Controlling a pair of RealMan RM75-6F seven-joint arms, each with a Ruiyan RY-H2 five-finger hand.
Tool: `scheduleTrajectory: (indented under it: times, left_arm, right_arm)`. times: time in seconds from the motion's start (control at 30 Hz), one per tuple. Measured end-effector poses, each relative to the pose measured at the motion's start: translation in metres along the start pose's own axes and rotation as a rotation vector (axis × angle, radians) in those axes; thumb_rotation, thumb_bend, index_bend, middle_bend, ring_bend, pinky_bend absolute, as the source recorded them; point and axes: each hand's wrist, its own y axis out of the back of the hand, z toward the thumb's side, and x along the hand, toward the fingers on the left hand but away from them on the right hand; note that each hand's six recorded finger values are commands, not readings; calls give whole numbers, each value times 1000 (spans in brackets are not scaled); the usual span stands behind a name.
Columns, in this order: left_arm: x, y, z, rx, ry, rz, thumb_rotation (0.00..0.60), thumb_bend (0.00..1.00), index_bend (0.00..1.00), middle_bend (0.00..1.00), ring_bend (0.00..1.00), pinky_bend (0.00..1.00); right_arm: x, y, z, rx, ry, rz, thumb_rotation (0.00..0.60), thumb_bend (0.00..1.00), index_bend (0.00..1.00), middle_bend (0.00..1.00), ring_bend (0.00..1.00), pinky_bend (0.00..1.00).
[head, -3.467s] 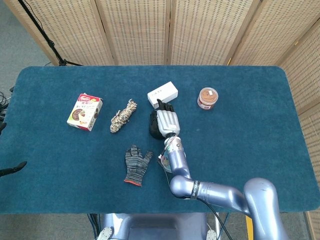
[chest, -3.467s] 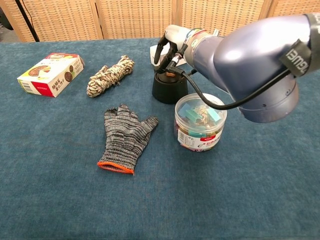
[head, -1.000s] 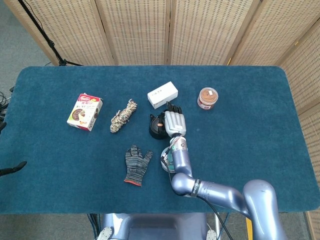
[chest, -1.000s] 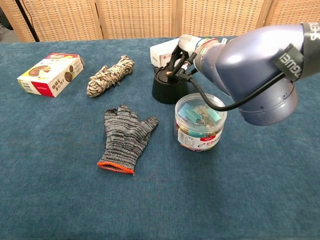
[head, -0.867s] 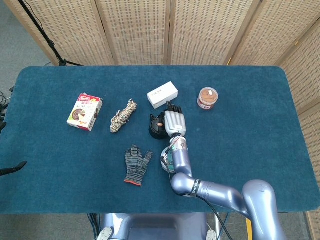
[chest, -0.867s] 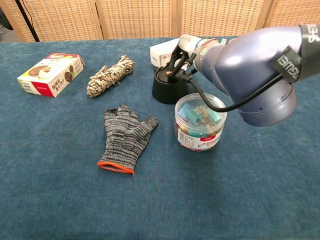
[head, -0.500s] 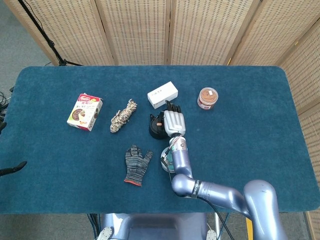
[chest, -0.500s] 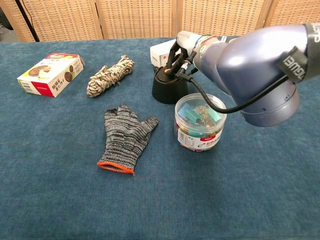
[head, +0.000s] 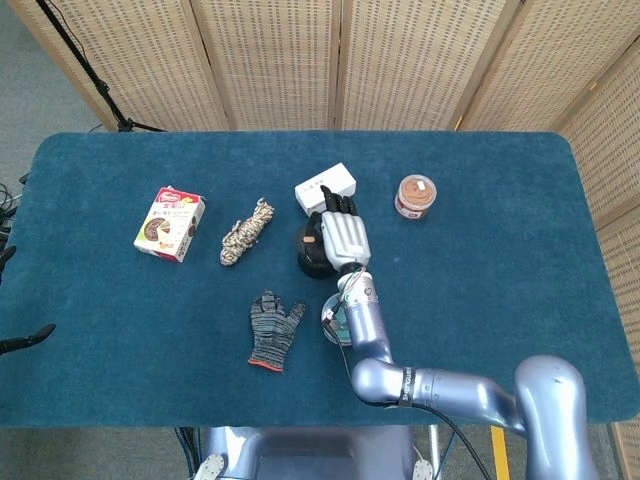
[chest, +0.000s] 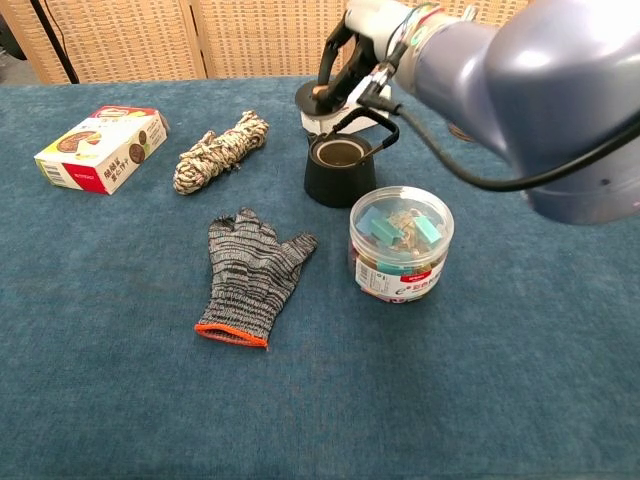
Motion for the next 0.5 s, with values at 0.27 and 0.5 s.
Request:
scheduleTrajectory:
  times: [0.27,0.5]
  left_arm:
    - [-2,1,2,6,-10,3,600,0,0,0,0,0]
    - [-8,-4,9,28,-38,-1,600,0,0,0,0,0]
  right_arm:
    - [11,41,-46,30,-46,-88,600,453,619,0,0,0]
    - [18,39,-116,21,-148,-64,600,453,612,0,0,0]
